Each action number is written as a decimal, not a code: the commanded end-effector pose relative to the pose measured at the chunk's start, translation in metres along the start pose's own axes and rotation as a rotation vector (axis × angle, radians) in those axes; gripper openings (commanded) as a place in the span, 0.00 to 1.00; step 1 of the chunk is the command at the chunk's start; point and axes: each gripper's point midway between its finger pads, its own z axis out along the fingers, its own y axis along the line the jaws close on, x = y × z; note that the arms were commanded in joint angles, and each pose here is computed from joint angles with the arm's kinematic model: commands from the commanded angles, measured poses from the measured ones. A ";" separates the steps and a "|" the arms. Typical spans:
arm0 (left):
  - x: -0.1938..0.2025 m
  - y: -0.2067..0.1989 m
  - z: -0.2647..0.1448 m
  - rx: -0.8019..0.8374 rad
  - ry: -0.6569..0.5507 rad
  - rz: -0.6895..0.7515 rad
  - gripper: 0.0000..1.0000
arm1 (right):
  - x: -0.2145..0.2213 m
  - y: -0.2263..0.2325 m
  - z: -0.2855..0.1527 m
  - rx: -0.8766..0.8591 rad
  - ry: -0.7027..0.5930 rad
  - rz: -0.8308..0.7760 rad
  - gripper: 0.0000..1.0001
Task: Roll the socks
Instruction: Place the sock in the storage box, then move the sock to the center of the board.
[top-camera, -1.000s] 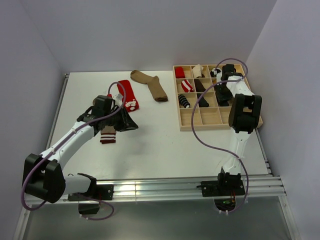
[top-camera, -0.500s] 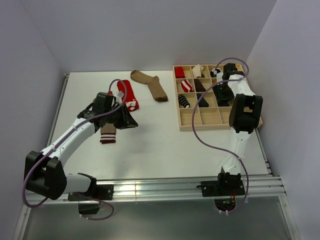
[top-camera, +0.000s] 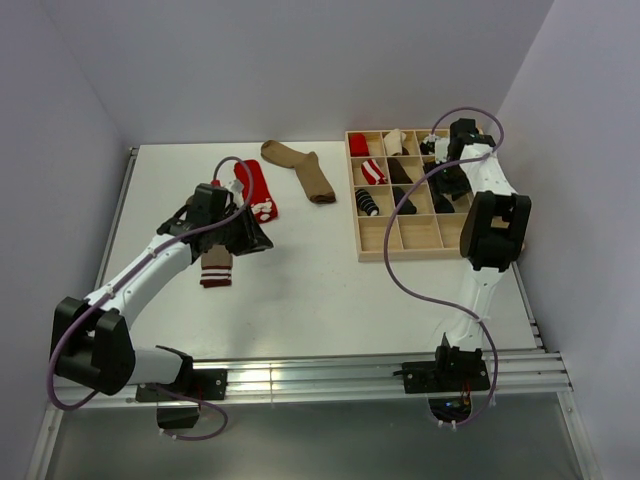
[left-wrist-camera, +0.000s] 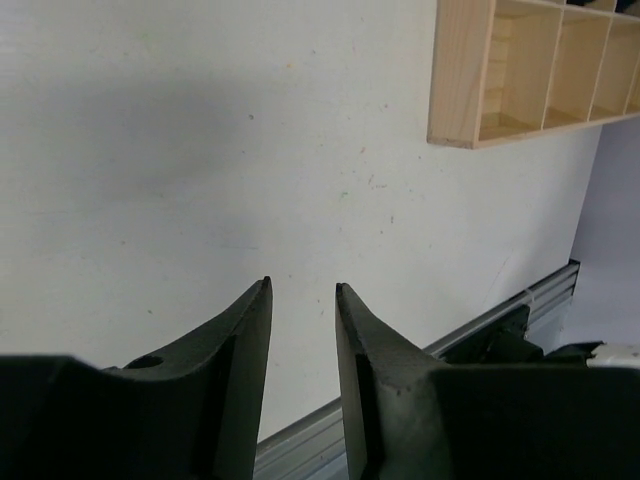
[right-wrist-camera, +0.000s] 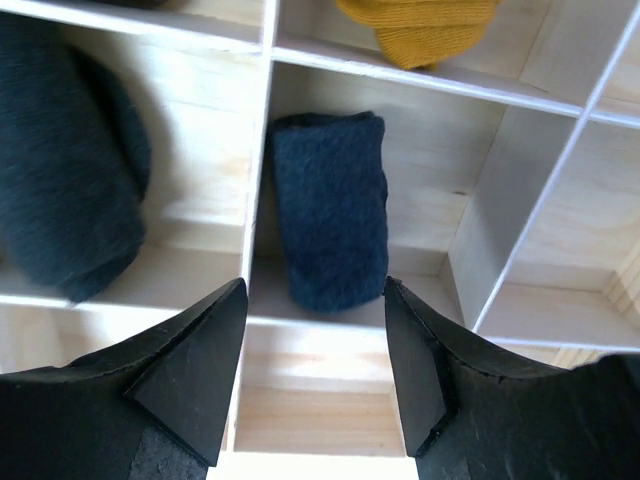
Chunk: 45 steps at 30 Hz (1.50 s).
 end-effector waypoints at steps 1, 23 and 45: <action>-0.031 -0.005 -0.001 -0.025 -0.116 -0.009 0.37 | -0.024 0.003 -0.050 0.006 -0.112 -0.007 0.65; -0.038 0.152 0.004 -0.521 -0.380 -0.352 0.31 | -0.014 0.043 -0.127 -0.121 -0.307 -0.086 0.64; 0.053 0.177 0.048 -0.617 -0.194 -0.431 0.16 | 0.011 0.082 -0.147 -0.185 -0.362 -0.198 0.63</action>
